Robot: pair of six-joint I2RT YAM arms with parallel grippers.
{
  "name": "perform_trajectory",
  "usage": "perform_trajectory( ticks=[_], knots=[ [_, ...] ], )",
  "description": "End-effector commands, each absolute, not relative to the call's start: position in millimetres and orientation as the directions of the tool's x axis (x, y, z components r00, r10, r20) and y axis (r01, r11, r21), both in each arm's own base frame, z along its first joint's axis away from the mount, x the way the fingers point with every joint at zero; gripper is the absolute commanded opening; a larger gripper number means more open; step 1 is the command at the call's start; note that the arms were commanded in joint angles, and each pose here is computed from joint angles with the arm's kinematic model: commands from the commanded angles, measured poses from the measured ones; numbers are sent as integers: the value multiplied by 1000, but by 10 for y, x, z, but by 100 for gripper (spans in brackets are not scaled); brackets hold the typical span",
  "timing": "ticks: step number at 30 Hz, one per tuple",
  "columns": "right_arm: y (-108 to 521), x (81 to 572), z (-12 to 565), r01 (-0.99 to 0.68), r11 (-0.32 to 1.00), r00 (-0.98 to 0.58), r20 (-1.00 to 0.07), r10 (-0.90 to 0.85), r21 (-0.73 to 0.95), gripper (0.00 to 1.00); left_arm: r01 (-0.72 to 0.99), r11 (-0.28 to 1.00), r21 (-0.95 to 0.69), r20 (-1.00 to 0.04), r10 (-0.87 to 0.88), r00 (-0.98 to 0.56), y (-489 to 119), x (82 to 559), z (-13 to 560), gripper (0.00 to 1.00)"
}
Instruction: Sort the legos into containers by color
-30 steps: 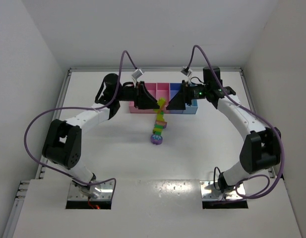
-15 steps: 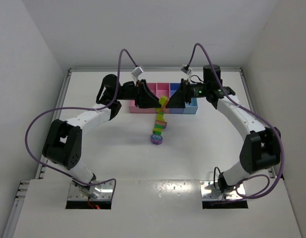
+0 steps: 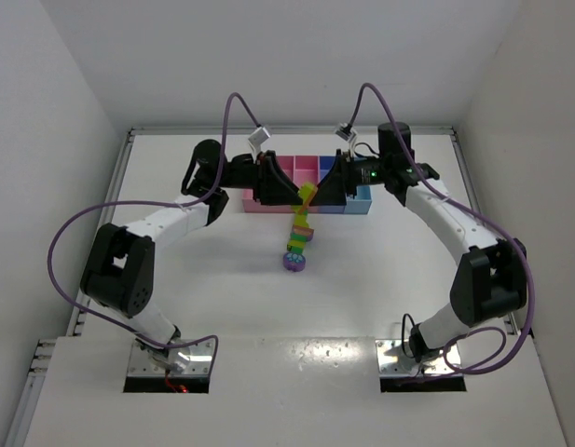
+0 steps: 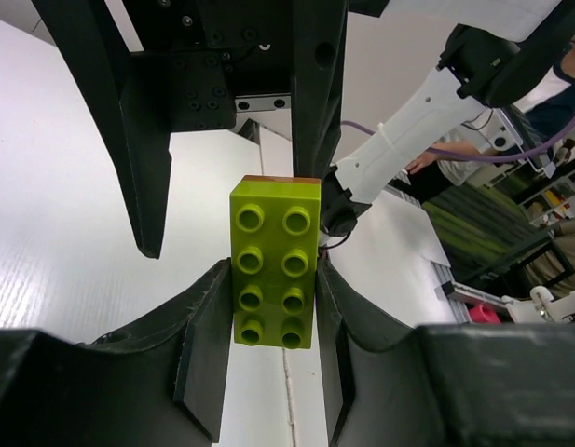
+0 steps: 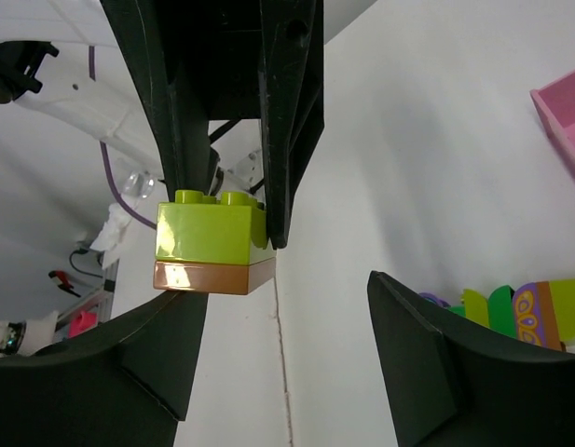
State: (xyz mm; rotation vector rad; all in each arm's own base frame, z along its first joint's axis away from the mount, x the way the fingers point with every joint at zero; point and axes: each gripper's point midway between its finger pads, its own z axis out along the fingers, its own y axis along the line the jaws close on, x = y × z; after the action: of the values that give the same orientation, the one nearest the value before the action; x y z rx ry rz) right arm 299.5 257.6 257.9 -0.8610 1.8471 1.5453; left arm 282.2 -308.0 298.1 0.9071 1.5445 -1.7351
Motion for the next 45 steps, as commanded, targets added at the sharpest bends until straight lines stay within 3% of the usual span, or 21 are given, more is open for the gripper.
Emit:
perform_trajectory(
  ticks=[1,14,36,42,45],
  knots=[
    [2618,2728,2796,-829,8,-556,-821,-133,560,69,864,-91,-495,-864,-48,-500,-3094,2957,3033,5],
    [2564,2619,2666,-842,15,-534,-829,-167,539,68,866,-82,-493,-866,-51,-498,-3026,2973,3037,5],
    [2680,3022,2646,-829,60,-558,-818,-137,556,69,861,-125,-493,-865,-30,-500,-3173,2845,3047,5],
    [2705,3059,2761,-835,39,-549,-827,-124,549,60,861,-129,-492,-867,-21,-498,-3200,2822,3023,5],
    [2707,3052,2776,-839,28,-542,-832,-123,543,49,858,-125,-499,-863,-15,-505,-3208,2841,2975,5]
  ],
)
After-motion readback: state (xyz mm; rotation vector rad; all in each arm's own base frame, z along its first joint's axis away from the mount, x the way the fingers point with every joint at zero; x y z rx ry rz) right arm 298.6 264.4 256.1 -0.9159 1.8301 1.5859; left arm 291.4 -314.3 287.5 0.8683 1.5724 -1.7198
